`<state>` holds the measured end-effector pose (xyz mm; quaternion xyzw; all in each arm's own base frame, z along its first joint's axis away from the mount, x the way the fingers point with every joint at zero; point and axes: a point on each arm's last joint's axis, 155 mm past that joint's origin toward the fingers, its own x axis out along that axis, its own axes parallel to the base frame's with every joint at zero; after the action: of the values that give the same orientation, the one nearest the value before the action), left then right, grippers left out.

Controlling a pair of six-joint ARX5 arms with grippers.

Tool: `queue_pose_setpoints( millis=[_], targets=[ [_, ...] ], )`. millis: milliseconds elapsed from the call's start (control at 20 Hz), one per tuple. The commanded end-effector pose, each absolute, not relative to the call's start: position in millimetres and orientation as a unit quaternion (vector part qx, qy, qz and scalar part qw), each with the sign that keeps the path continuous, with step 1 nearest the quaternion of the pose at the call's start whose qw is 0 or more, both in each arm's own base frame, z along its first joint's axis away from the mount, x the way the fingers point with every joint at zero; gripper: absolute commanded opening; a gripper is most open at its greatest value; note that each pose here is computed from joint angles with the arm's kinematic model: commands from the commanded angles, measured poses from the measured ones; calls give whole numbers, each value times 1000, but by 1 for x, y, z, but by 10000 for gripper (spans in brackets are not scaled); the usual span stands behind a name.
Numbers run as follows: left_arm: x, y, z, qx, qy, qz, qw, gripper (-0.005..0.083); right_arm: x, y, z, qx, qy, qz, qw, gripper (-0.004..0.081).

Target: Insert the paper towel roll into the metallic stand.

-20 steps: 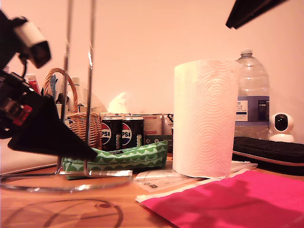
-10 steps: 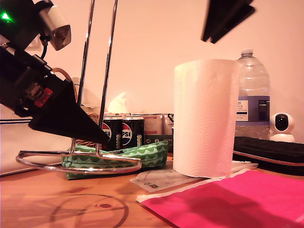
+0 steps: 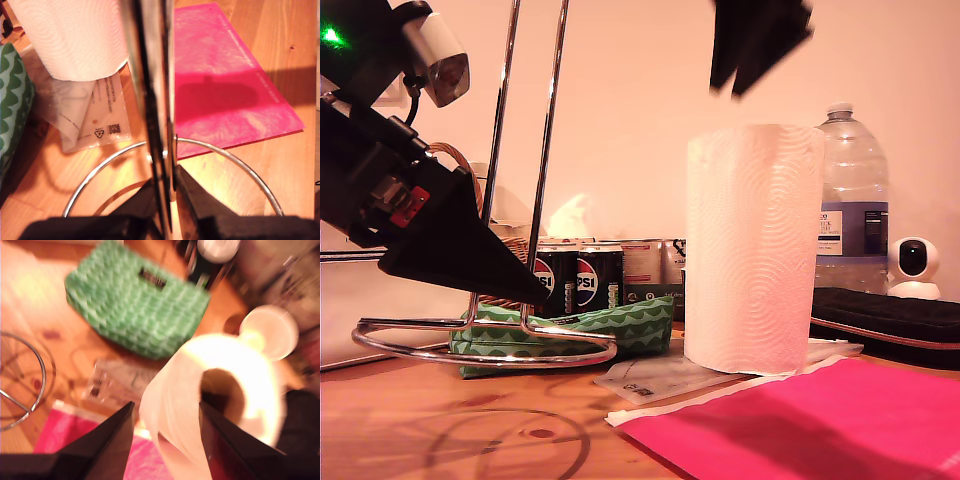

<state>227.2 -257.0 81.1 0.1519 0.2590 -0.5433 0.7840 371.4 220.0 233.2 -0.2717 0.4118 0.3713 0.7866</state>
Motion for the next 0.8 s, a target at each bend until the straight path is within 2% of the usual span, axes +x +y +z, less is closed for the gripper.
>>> queue_pose_setpoints(
  millis=[0, 100, 200, 400, 550, 750],
  targets=[
    [228, -260, 89, 155, 241, -548, 786, -24, 372, 222, 223, -271, 424, 372, 780, 371],
    [228, -260, 89, 155, 241, -548, 786, -24, 378, 217, 216, -283, 431, 355, 780, 382],
    [228, -260, 89, 155, 241, -548, 786, -24, 387, 209, 213, -291, 437, 326, 786, 494],
    [228, -260, 89, 155, 241, -548, 786, -24, 390, 208, 204, -296, 445, 321, 781, 491],
    [228, -260, 89, 155, 241, -548, 786, -24, 387, 219, 195, -292, 452, 338, 772, 448],
    [228, -260, 89, 155, 242, -547, 786, -24, 387, 222, 183, -293, 462, 342, 764, 432]
  ],
)
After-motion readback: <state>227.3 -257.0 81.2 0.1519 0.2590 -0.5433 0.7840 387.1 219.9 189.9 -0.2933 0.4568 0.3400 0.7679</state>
